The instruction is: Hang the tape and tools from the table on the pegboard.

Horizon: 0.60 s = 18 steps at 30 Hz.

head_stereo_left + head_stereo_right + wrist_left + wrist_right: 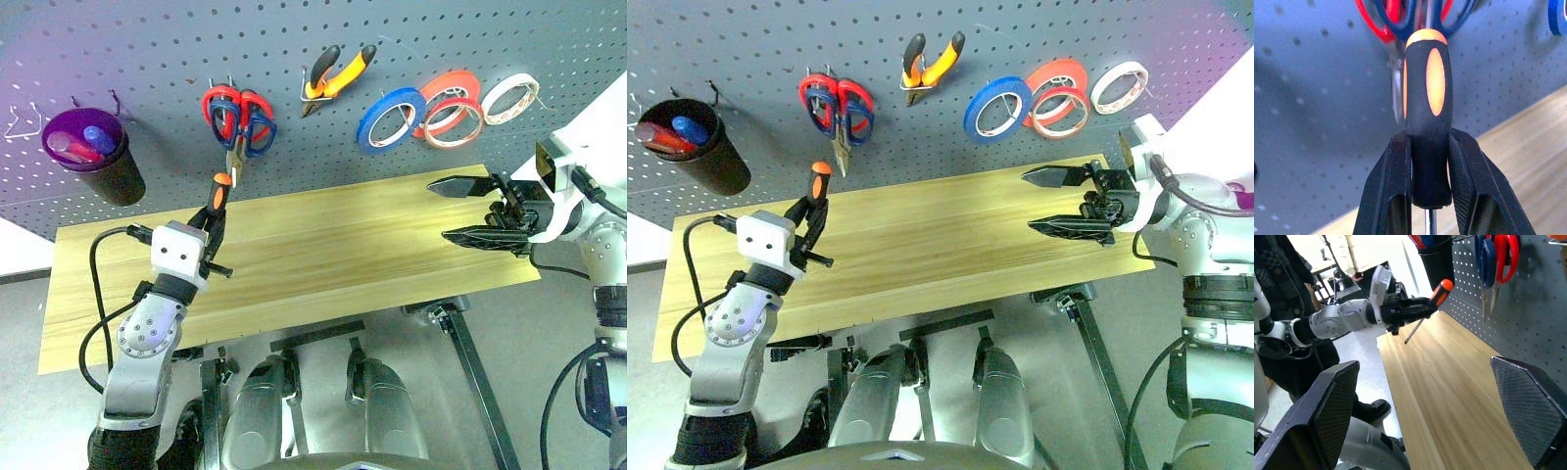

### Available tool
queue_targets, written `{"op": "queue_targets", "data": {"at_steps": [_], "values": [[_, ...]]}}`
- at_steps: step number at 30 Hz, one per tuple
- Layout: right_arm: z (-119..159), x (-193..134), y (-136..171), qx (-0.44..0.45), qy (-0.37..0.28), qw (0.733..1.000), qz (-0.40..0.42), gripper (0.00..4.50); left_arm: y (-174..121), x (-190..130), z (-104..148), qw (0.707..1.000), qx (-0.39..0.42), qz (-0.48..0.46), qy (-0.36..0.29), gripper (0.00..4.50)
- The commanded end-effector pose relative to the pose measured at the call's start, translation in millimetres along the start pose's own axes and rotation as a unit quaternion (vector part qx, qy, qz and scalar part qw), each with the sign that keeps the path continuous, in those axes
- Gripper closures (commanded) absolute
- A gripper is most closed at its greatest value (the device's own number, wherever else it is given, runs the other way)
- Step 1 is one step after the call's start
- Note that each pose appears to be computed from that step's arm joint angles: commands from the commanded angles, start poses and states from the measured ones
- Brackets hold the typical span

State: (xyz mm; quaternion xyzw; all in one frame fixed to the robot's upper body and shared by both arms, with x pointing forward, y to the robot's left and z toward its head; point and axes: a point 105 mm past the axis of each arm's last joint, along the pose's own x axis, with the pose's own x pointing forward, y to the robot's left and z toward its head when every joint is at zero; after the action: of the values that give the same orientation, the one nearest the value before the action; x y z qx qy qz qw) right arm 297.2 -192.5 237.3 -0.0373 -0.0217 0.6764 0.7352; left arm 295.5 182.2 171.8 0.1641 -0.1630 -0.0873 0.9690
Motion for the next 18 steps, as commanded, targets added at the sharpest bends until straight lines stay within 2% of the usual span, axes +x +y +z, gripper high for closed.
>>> {"op": "queue_targets", "data": {"at_steps": [1, 6, 12, 18], "values": [[11.4, -3.2, -1.6, -0.023, 0.0, 1.0, -0.001, 0.0, 9.8, -2.1, 27.6, 0.998, 0.019, 0.018, -0.05, 3.83], [16.8, -2.3, -3.4, -0.025, -0.018, 1.0, 0.004, 0.0, 16.6, 3.2, 53.5, 0.996, 0.02, 0.028, -0.088, 3.83], [23.8, -2.2, -2.0, -0.027, -0.046, 0.998, 0.015, 0.0, 29.1, 8.2, 72.2, 0.993, 0.034, 0.044, -0.108, 3.83], [25.7, -7.1, -0.7, -0.023, -0.065, 0.997, 0.014, 0.0, 46.2, 17.2, 105.1, 0.986, 0.046, 0.062, -0.148, 3.83]]}}
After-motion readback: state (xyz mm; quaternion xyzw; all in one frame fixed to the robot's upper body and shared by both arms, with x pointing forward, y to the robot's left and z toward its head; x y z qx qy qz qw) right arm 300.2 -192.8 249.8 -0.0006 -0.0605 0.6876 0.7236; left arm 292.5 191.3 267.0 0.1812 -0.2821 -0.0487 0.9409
